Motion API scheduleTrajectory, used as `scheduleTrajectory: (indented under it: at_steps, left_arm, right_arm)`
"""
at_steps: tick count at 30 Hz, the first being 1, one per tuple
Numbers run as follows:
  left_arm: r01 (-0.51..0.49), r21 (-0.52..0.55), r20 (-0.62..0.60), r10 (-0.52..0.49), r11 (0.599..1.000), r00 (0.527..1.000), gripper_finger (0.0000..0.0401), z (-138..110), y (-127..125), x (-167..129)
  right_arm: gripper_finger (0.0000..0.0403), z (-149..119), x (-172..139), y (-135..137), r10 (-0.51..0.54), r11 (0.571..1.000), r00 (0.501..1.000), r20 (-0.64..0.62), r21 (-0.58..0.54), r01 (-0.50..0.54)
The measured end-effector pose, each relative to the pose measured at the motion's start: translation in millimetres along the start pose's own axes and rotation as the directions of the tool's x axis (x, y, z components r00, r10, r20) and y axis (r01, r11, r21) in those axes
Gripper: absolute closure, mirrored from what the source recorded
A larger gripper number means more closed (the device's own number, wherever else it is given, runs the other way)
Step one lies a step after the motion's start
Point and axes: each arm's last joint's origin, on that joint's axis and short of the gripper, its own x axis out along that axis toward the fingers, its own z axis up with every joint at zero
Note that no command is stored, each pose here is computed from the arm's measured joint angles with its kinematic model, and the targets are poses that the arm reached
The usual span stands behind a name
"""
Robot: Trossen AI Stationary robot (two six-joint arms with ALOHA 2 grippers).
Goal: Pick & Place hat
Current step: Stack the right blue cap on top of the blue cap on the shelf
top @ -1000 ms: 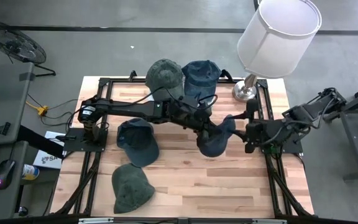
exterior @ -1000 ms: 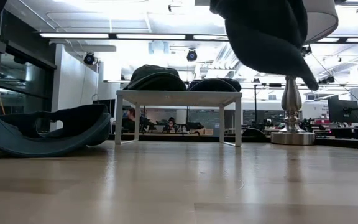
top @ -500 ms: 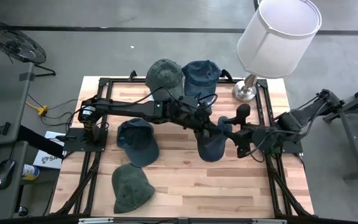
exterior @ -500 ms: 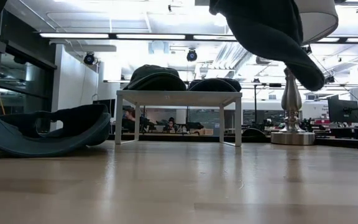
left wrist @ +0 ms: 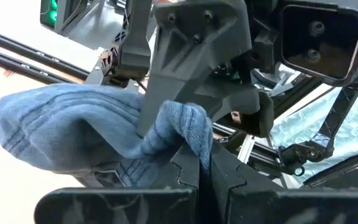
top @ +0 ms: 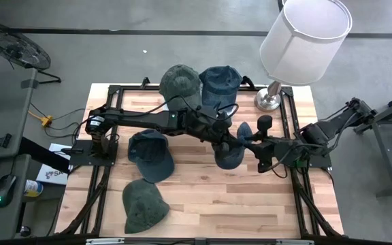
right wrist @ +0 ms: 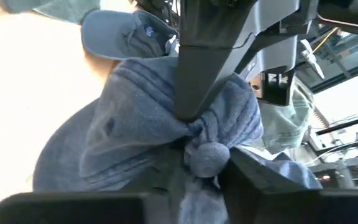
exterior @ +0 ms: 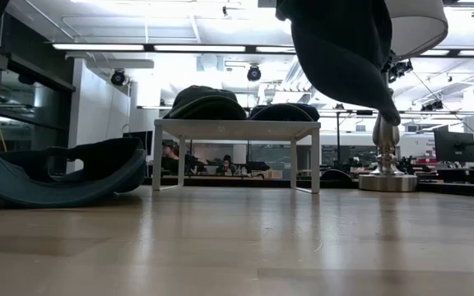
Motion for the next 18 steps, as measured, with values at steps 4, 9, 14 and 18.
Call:
scheduleTrajectory:
  at_steps: [4, 9, 14, 18]
  left_arm:
    - [0.0, -0.003, -0.003, 0.0, 1.0, 1.0, 0.0401, -0.2, 0.0, 0.0]
    - [-0.003, -0.006, -0.012, 0.003, 1.0, 1.0, 0.0399, -1.1, 0.4, 0.0]
    - [-0.004, 0.003, -0.014, 0.004, 1.0, 1.0, 0.0382, -1.3, 0.4, 0.0]
    - [-0.027, 0.066, -0.005, 0.028, 0.997, 1.0, 0.0369, -1.2, 1.4, 0.0]
  right_arm:
    - [0.0376, 0.2, 0.1, 0.9, 0.031, 0.999, 0.999, 0.008, 0.037, -0.032]
    - [0.038, 0.2, 0.0, 1.4, 0.05, 0.993, 0.999, 0.013, 0.106, -0.051]
    - [0.038, 0.3, 0.0, 2.2, 0.078, 0.98, 0.997, 0.019, 0.183, -0.081]
    - [0.038, -1.9, -0.1, 3.1, 0.095, 0.97, 0.995, 0.002, 0.225, -0.093]
